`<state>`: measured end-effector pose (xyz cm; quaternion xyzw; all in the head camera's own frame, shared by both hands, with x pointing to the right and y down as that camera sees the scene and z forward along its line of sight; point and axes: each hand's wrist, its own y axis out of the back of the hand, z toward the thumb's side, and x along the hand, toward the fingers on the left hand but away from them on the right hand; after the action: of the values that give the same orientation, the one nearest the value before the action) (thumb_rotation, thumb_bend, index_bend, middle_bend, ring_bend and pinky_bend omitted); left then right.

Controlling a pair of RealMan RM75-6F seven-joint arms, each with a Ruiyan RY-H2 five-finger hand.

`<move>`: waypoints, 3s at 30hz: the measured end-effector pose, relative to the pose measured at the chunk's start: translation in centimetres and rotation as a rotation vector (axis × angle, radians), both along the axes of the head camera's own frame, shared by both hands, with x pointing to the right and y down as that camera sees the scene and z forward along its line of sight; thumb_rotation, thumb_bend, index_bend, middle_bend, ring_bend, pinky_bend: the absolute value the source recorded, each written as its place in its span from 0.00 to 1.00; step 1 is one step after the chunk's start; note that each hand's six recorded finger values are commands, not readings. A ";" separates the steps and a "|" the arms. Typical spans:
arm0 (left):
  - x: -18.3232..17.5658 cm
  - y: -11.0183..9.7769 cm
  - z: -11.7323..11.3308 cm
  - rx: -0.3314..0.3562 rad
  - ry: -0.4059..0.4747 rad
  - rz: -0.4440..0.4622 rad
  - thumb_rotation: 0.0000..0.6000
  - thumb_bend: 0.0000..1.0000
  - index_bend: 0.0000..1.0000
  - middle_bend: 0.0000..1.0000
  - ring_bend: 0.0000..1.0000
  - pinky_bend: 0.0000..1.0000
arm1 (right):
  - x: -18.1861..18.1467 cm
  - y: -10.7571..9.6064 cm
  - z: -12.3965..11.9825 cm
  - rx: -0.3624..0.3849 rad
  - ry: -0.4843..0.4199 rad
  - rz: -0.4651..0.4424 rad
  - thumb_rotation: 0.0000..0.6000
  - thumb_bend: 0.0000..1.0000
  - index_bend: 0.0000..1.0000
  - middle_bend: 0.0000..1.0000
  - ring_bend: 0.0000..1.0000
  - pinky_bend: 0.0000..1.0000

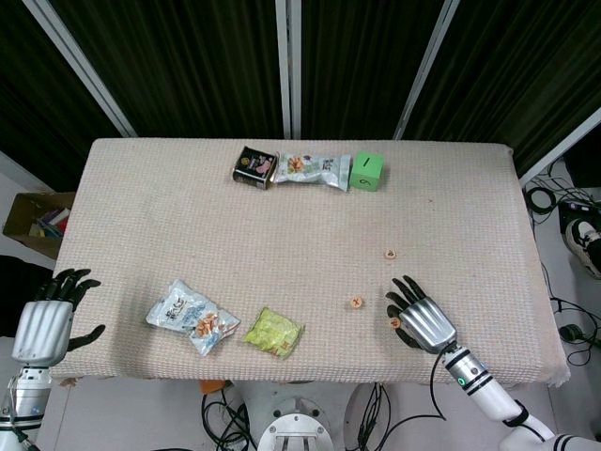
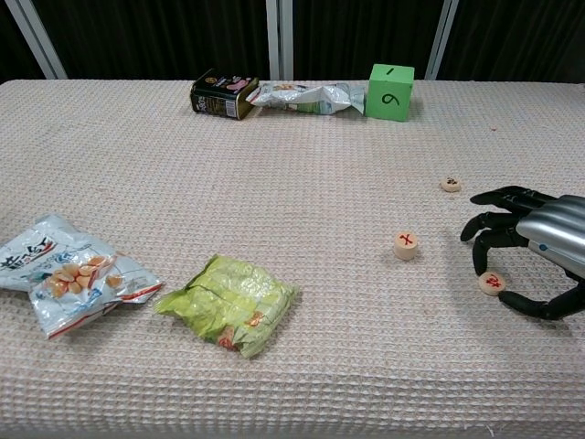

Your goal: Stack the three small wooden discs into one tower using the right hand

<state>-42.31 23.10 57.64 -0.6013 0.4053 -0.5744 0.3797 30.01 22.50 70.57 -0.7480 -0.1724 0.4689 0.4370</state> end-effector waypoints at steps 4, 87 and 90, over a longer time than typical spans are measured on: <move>-0.1 0.0 -0.1 0.002 -0.003 -0.002 1.00 0.09 0.30 0.20 0.14 0.23 | 0.0 -0.9 -1.0 0.029 -0.028 0.017 1.00 0.38 0.53 0.27 0.00 0.01; -1.2 1.0 0.8 -0.019 0.004 -0.038 1.00 0.10 0.30 0.20 0.14 0.23 | -8.7 -2.2 -1.1 0.071 0.071 -0.354 1.00 0.43 0.34 0.10 0.00 0.00; -1.2 0.9 0.8 -0.019 0.005 -0.036 1.00 0.10 0.30 0.20 0.14 0.23 | -8.5 -2.2 -0.9 0.070 0.080 -0.353 1.00 0.43 0.34 0.10 0.00 0.00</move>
<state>-43.47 24.02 58.47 -0.5990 0.4117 -0.5834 0.3624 21.56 20.33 69.62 -0.7318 -0.0374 0.4079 0.5447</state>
